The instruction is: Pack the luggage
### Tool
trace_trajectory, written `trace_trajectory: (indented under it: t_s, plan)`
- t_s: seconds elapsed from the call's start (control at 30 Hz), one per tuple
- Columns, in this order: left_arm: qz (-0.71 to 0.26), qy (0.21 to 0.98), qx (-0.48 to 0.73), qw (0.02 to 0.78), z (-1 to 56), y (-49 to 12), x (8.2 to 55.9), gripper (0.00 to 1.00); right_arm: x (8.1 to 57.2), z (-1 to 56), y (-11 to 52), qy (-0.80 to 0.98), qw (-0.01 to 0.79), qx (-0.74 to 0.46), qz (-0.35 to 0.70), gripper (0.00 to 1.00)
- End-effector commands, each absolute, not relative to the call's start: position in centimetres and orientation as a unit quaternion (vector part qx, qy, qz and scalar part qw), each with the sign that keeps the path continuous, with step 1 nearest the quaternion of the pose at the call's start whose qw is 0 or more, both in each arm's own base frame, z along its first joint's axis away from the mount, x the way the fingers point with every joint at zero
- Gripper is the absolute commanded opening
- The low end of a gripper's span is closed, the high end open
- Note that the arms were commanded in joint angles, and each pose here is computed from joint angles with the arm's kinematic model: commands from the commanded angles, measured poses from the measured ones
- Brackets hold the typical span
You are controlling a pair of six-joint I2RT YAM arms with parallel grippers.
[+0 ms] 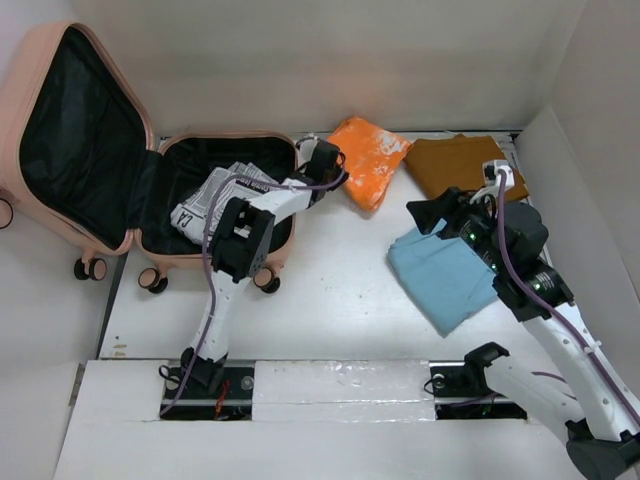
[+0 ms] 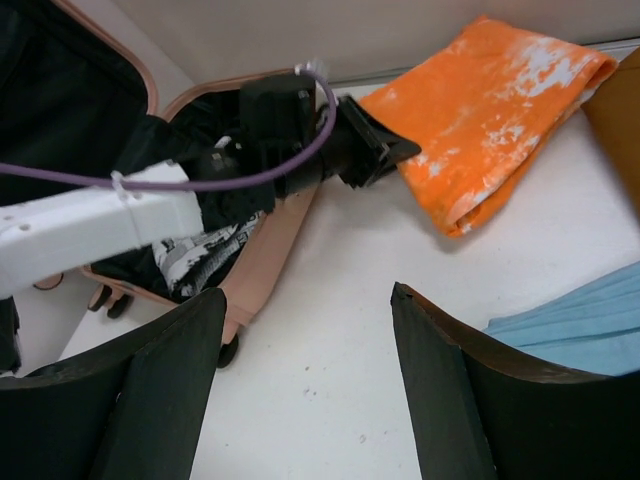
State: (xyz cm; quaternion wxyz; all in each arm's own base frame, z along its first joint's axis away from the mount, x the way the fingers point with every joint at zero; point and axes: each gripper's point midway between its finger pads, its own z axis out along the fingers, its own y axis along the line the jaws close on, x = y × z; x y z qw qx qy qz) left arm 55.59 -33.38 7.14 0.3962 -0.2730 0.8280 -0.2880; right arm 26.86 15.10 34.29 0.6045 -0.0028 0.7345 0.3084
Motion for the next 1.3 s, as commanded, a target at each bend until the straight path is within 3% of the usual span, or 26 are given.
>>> trace_trajectory:
  t_s: [0.0, 0.07, 0.23, 0.37, 0.43, 0.5, 0.53, 0.6, 0.63, 0.73, 1.1, 1.27]
  plan:
    - [-0.316, 0.797, -0.163, 0.488, 22.3, -31.3, 57.1, 0.00, 26.5, 37.1, 15.9, 0.704, 0.626, -0.024, 0.335, 0.73]
    - [-0.346, 0.789, -0.117, 0.495, 27.3, -31.1, 57.4, 0.00, 26.5, 37.3, 16.0, 0.701, 0.627, -0.028, 0.339, 0.73]
    - [-0.308, 0.796, -0.055, 0.519, 33.2, -25.6, 56.8, 0.00, 26.4, 37.5, 16.6, 0.697, 0.623, -0.036, 0.353, 0.73]
    - [-0.295, 0.810, -0.017, 0.506, 34.4, -21.6, 55.0, 0.00, 25.9, 37.9, 17.0, 0.693, 0.619, -0.045, 0.366, 0.73]
    - [-0.250, 0.834, -0.030, 0.491, 31.8, -19.5, 54.4, 0.00, 25.8, 37.9, 17.2, 0.693, 0.617, -0.048, 0.369, 0.73]
    - [-0.228, 0.825, -0.054, 0.513, 33.0, -16.2, 53.4, 0.00, 25.9, 38.2, 17.2, 0.689, 0.621, -0.048, 0.370, 0.73]
    - [-0.218, 0.844, -0.074, 0.484, 29.2, -14.8, 52.6, 0.00, 25.7, 38.2, 17.3, 0.689, 0.618, -0.049, 0.376, 0.73]
    - [-0.237, 0.809, -0.110, 0.527, 32.1, -10.8, 51.4, 0.00, 25.7, 38.2, 17.3, 0.689, 0.618, -0.049, 0.376, 0.73]
    - [-0.242, 0.820, -0.145, 0.498, 28.4, -9.4, 50.2, 0.00, 25.7, 38.2, 17.3, 0.689, 0.618, -0.049, 0.376, 0.73]
    - [-0.221, 0.795, -0.206, 0.526, 28.3, -3.2, 48.6, 0.00, 25.4, 38.0, 17.5, 0.690, 0.615, -0.052, 0.378, 0.73]
    - [-0.128, 0.820, -0.375, 0.412, 13.6, 6.9, 43.5, 0.00, 25.2, 36.3, 17.9, 0.701, 0.601, -0.057, 0.380, 0.73]
    - [-0.098, 0.819, -0.402, 0.399, 13.5, 8.0, 43.1, 0.23, 25.3, 35.8, 17.9, 0.704, 0.598, -0.056, 0.379, 0.73]
